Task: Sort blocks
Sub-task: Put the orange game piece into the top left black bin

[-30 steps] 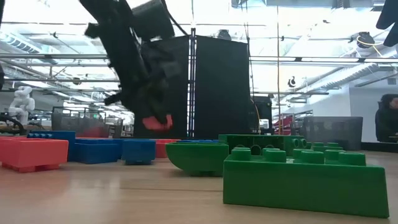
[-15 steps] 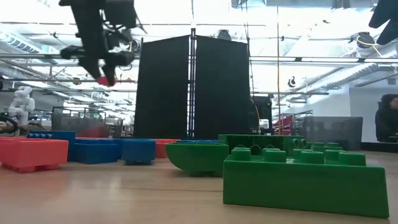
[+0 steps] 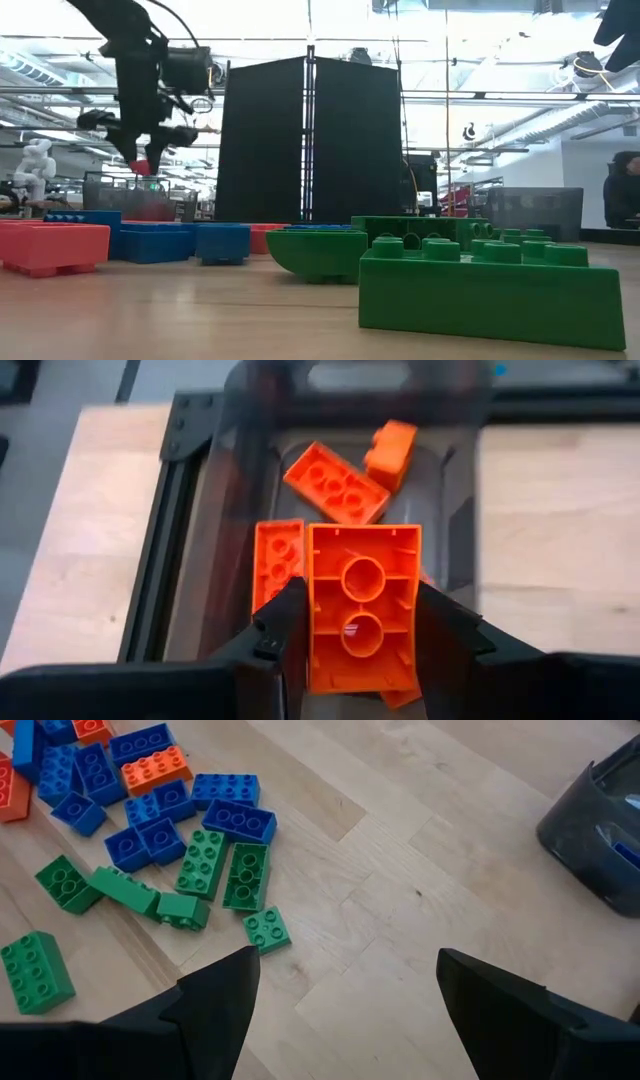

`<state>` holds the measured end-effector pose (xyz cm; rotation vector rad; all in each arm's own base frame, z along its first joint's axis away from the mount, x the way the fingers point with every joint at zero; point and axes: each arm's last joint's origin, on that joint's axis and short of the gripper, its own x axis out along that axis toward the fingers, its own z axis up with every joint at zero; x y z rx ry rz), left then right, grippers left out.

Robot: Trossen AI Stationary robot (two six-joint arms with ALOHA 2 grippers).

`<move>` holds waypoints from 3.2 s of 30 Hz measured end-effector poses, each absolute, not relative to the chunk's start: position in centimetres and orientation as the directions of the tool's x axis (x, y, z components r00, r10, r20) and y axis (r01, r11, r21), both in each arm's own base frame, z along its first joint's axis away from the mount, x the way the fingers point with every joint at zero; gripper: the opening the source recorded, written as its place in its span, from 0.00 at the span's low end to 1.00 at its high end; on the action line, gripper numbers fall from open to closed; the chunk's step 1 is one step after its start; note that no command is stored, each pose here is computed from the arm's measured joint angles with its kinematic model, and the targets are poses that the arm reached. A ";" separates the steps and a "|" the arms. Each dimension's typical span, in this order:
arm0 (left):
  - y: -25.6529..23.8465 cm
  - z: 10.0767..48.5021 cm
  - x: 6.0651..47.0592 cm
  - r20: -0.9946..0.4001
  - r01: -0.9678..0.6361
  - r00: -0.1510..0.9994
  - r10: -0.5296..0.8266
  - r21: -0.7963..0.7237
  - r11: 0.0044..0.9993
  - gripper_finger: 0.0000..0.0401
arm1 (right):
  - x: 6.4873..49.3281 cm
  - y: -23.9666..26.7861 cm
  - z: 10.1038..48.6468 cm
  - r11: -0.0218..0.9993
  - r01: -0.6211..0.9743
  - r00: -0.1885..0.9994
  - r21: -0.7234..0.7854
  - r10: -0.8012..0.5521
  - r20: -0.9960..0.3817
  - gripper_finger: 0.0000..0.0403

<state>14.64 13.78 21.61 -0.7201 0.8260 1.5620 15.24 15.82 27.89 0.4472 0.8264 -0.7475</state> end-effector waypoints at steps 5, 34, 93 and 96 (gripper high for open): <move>14.0 21.0 14.5 -0.836 -0.988 -0.157 0.526 0.130 -0.088 0.31 | 15.2 15.8 27.9 0.664 0.744 0.450 0.074 -0.416 -0.790 0.74; 5.2 22.7 22.0 -0.797 -0.304 0.598 -0.082 -0.320 0.897 0.93 | 15.3 15.9 27.9 0.661 0.745 0.454 0.083 -0.412 -0.790 0.74; 0.7 21.2 29.2 -0.901 -0.225 0.336 0.275 0.207 0.952 0.30 | 15.3 16.0 27.9 0.662 0.744 0.454 0.090 -0.402 -0.795 0.74; 3.3 23.4 29.2 -0.846 -0.326 0.318 0.428 0.326 0.887 0.30 | 15.3 15.9 27.9 0.662 0.744 0.453 0.088 -0.403 -0.795 0.74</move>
